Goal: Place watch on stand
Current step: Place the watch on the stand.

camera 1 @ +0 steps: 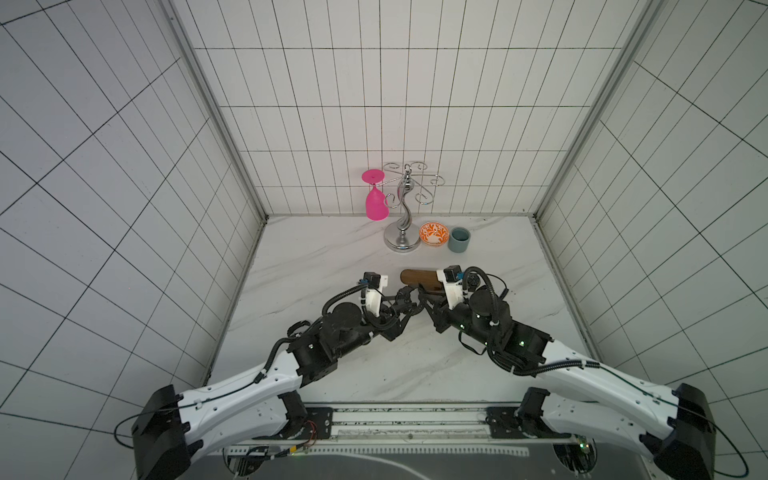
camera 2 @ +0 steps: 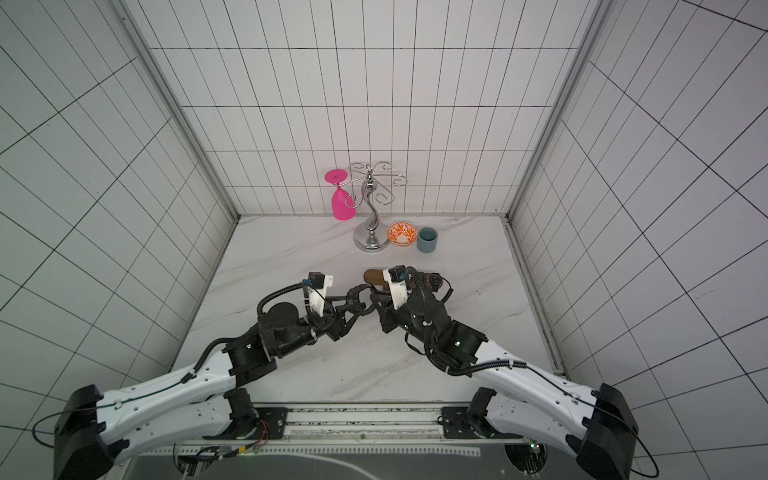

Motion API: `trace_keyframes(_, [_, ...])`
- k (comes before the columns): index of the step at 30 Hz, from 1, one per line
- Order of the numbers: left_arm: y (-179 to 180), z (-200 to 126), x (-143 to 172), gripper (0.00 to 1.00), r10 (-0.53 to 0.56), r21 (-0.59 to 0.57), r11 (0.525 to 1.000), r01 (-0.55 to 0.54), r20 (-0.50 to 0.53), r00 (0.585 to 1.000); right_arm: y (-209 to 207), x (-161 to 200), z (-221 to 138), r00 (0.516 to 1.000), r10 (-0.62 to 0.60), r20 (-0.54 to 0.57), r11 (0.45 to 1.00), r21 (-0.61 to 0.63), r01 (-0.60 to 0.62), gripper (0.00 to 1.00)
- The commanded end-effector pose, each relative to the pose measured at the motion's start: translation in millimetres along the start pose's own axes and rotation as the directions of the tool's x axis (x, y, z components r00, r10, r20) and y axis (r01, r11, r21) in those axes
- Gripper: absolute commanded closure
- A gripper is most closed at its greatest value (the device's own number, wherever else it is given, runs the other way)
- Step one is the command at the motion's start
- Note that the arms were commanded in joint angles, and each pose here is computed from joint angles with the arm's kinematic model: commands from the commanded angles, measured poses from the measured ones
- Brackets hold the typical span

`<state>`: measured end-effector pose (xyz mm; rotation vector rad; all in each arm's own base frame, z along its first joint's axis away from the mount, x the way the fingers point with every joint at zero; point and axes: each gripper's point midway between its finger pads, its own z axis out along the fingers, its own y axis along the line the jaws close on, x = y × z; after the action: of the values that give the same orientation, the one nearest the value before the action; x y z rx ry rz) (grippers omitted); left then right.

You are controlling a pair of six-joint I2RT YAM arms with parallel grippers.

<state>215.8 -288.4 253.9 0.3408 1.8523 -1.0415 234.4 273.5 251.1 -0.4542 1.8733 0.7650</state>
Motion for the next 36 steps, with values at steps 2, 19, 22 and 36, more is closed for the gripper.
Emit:
trace_keyframes(2, [26,6,-10,0.64,0.073,-0.179,0.981,-0.08,-0.044,0.996,-20,6,-6,1.0,-0.017,-0.019,0.994,0.106,0.019,0.55])
trace_keyframes(19, [174,50,-10,0.64,-0.004,-0.639,0.739,-0.213,-0.321,0.947,-181,4,-48,0.974,0.224,0.031,0.845,0.491,-0.21,0.27])
trace_keyframes(22, [180,65,-5,0.65,-0.028,-0.641,0.732,-0.233,-0.37,0.929,-200,7,-50,0.959,0.278,0.05,0.824,0.5,-0.265,0.24])
trace_keyframes(36, [191,107,11,0.65,-0.05,-0.617,0.747,-0.247,-0.423,0.905,-254,20,-54,0.906,0.401,0.133,0.76,0.505,-0.41,0.2])
